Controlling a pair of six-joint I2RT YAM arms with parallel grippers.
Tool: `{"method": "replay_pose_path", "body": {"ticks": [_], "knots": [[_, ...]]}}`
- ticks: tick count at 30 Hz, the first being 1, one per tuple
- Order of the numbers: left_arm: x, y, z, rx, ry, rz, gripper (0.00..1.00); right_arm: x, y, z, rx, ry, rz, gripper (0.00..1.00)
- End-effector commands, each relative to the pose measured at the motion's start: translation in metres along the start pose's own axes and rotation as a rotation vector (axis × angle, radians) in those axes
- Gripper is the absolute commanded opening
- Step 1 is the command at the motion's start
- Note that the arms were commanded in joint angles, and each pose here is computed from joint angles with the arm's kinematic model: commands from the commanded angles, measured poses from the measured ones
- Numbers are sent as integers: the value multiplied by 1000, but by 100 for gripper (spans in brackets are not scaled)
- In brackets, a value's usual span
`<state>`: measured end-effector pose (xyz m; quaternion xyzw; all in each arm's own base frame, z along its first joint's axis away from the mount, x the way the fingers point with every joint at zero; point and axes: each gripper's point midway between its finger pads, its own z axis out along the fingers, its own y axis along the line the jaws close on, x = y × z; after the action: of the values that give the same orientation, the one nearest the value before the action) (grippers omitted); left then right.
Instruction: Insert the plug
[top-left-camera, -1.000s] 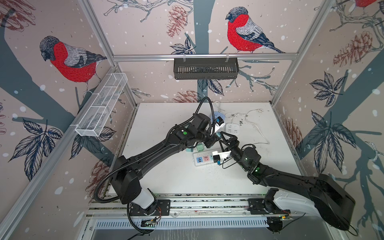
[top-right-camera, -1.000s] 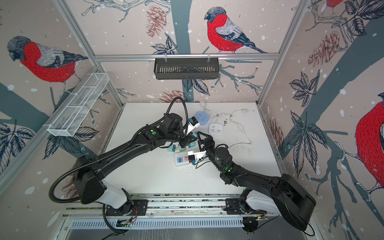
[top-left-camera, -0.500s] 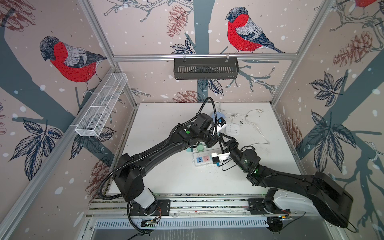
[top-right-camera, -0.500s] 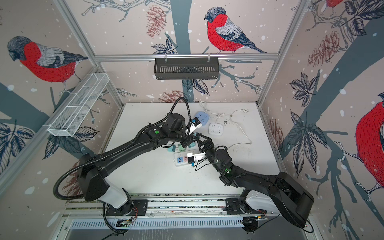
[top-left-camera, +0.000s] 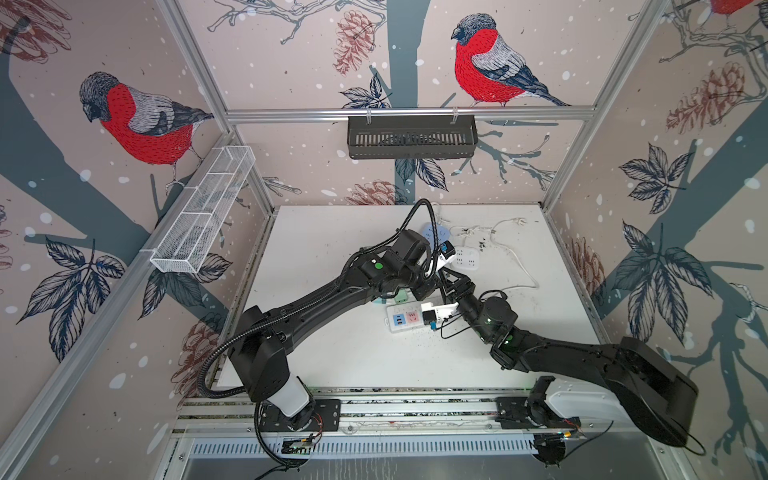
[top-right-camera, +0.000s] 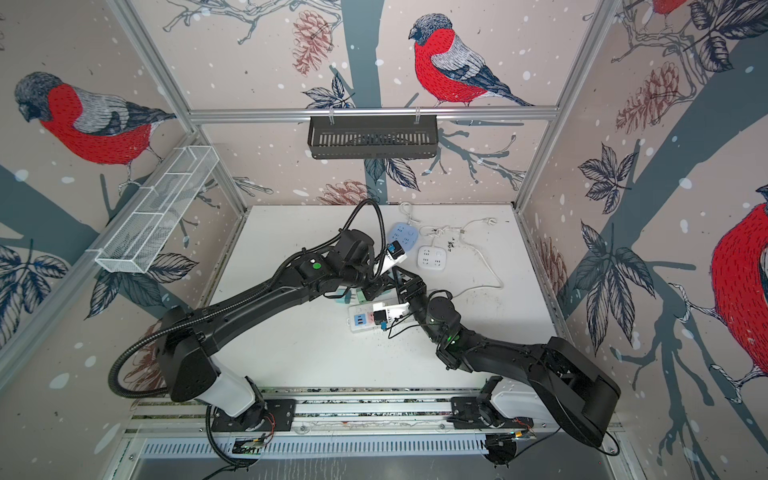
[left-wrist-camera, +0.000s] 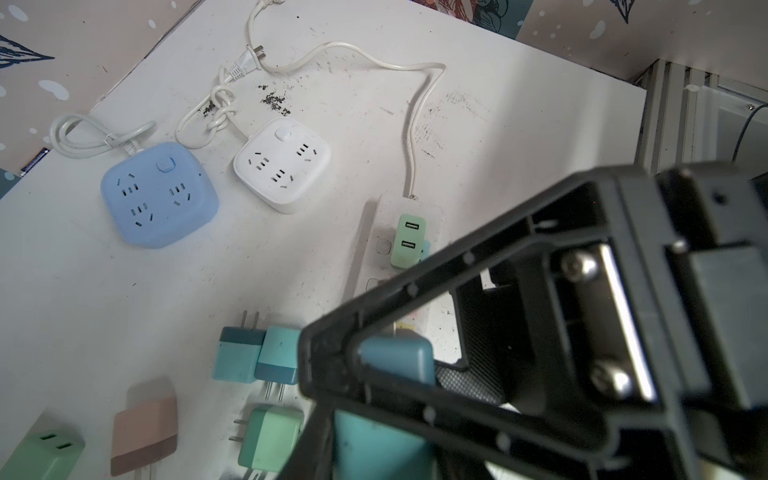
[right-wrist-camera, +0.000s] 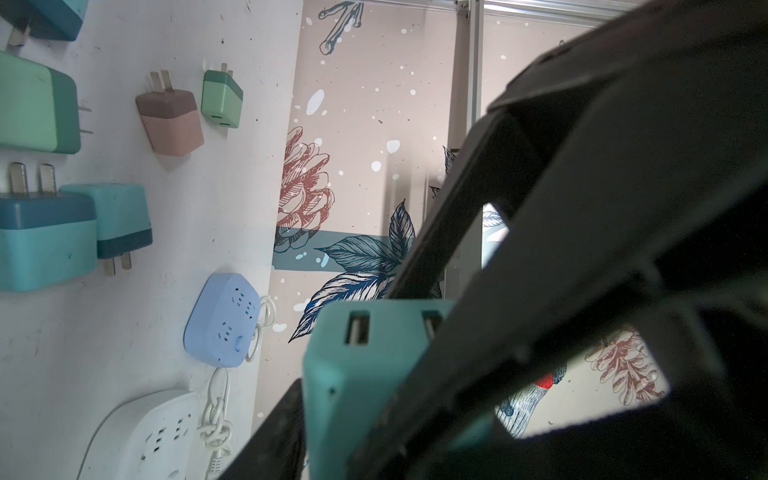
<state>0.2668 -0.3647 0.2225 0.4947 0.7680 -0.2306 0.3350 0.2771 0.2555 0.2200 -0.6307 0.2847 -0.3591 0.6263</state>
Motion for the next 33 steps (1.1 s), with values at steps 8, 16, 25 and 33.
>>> {"method": "replay_pose_path", "body": {"ticks": [8, 16, 25, 33], "knots": [[-28, -7, -28, -9, -165, 67, 45, -9, -10, -8, 31, -60, 44, 27], [-45, 2, -79, -154, -400, 75, 64, -14, -31, -21, 111, -121, 169, 32], [-38, -23, -151, -201, -826, 179, 89, -6, -75, -29, 213, -136, 454, 19], [-48, -35, -156, -105, -836, 147, 83, -11, -91, -35, 226, -185, 630, 19]]}}
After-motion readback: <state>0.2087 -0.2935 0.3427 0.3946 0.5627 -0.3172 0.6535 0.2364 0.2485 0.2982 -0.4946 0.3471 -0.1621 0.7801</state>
